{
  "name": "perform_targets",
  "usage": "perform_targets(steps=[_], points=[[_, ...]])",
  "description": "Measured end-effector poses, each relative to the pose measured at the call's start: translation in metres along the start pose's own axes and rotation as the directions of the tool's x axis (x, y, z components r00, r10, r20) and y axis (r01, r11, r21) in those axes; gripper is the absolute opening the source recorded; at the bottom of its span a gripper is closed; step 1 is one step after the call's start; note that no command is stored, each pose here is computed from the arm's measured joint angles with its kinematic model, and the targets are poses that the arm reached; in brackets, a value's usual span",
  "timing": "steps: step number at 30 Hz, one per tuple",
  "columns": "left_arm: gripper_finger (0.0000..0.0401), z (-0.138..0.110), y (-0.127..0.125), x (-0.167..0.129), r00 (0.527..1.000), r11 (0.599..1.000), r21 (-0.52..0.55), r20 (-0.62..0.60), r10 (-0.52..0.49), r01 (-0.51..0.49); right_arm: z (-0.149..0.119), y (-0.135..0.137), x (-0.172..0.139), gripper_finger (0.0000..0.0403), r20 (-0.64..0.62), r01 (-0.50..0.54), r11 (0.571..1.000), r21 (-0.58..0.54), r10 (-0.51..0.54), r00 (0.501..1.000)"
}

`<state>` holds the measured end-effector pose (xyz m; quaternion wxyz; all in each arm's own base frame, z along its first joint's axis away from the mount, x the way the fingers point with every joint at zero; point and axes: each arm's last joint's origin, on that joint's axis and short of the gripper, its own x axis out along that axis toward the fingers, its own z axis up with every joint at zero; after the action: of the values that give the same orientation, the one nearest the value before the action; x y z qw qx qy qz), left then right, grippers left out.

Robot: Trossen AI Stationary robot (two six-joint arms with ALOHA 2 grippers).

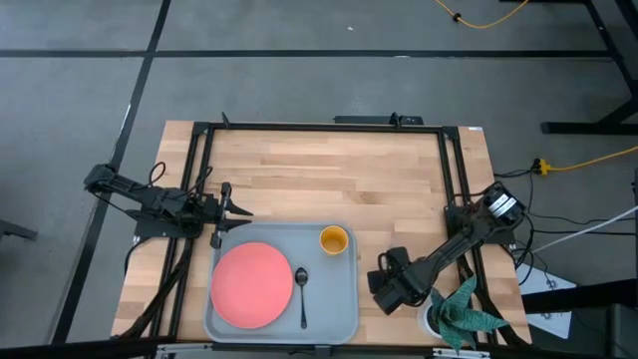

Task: Pick and place plate/cup/fork/spoon on tray
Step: Put the orange fork on the gray tray to the right of the black spoon

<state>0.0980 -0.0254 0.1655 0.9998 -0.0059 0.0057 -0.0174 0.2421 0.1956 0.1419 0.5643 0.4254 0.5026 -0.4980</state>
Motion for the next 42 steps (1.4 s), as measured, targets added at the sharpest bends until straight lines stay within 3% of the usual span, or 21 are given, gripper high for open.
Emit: perform_targets(steps=[13, 21, 27, 32, 38, 42], points=[[0.0080, 0.000, 0.000, 0.000, 1.000, 1.000, 0.000, 0.000, 0.000, 0.000, -0.005, 0.004, 0.013, 0.0121, -0.017, 0.040, 0.999, 0.013, -0.040, 0.999], [0.0080, 0.000, 0.000, 0.000, 1.000, 1.000, 0.000, 0.000, 0.000, 0.000, -0.005, 0.004, 0.014, 0.0044, -0.006, 0.031, 0.999, 0.044, -0.030, 1.000], [0.0080, 0.000, 0.000, 0.000, 1.000, 1.000, 0.000, 0.000, 0.000, 0.000, -0.006, 0.008, 0.010, 0.0042, 0.022, -0.001, 0.998, 0.067, -0.001, 1.000], [0.0080, 0.000, 0.000, 0.000, 1.000, 1.000, 0.000, 0.000, 0.000, 0.000, -0.009, 0.020, -0.025, 0.0042, 0.052, 0.021, 0.997, 0.077, -0.025, 0.998], [0.0080, 0.000, 0.000, 0.000, 1.000, 1.000, 0.000, 0.000, 0.000, 0.000, -0.007, 0.038, -0.090, 0.0042, 0.145, -0.116, 0.987, 0.116, 0.098, 0.985], [0.0080, 0.000, 0.000, 0.000, 1.000, 1.000, 0.000, 0.000, 0.000, 0.000, -0.011, 0.052, -0.106, 0.0042, 0.083, -0.198, 0.973, 0.119, 0.189, 0.978]])
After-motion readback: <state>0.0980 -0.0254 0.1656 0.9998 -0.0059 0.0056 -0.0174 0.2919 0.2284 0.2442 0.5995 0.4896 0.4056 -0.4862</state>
